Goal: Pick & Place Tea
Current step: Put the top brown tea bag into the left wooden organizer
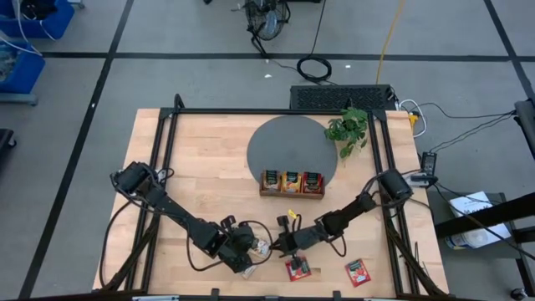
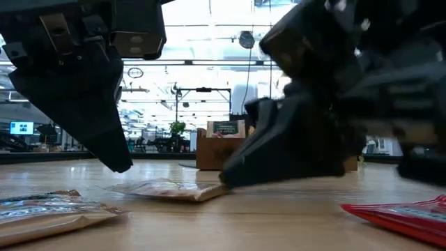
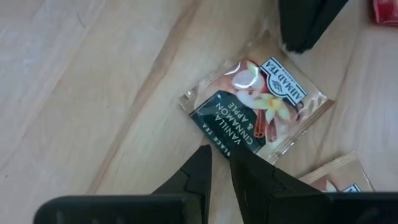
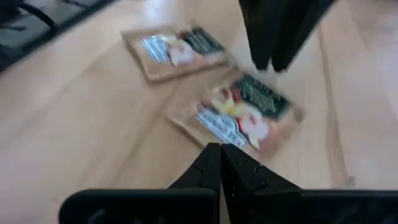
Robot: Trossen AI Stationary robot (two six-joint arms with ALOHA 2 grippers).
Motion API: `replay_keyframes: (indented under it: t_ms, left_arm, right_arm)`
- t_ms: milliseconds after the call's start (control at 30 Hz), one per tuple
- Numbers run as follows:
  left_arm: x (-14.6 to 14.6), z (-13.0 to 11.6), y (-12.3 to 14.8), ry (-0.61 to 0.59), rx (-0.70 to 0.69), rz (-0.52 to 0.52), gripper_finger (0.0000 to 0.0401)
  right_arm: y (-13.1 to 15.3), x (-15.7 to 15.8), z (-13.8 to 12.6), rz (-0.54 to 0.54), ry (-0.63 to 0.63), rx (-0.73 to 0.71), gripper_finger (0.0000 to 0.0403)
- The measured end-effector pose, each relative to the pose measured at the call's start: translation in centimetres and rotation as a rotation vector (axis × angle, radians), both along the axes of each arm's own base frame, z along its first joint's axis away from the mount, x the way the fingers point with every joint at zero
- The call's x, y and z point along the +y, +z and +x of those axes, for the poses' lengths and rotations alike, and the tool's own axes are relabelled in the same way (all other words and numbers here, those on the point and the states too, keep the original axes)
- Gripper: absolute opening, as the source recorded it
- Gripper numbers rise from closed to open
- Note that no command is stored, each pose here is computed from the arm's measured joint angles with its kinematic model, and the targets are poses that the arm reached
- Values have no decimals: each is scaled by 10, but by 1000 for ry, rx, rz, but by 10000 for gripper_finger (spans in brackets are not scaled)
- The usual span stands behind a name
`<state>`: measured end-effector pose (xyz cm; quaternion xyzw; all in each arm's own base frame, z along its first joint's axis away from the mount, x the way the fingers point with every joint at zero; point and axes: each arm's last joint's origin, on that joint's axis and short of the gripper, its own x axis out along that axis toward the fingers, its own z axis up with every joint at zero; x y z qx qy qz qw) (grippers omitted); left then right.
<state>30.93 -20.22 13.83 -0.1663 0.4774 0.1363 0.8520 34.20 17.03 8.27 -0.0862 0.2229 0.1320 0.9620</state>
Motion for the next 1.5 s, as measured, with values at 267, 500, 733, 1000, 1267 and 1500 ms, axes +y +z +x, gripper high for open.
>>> replay_keyframes:
  t_ms: [267, 500, 733, 1000, 1267, 1500]
  left_arm:
    - [2, -2, -1, 7, 18, 24, 63]
    - [4, -6, 6, 1, 57, -1, 63]
    - [-17, -19, 20, -55, 1, -53, 63]
    - [-31, -9, 11, -112, -85, -118, 62]
    - [-12, -1, -10, -26, 24, -81, 62]
    - [3, 1, -19, 43, 67, -2, 62]
  right_arm:
    - [-17, -11, 5, 43, -38, 56, 0]
    - [-10, -5, 1, -41, -57, 13, 0]
    - [22, 16, -4, -63, 13, -140, 0]
    - [29, 10, 16, 1, 110, -156, 0]
    - [5, -7, 32, 27, 100, -35, 0]
    - [-14, -9, 38, 96, 82, 27, 0]
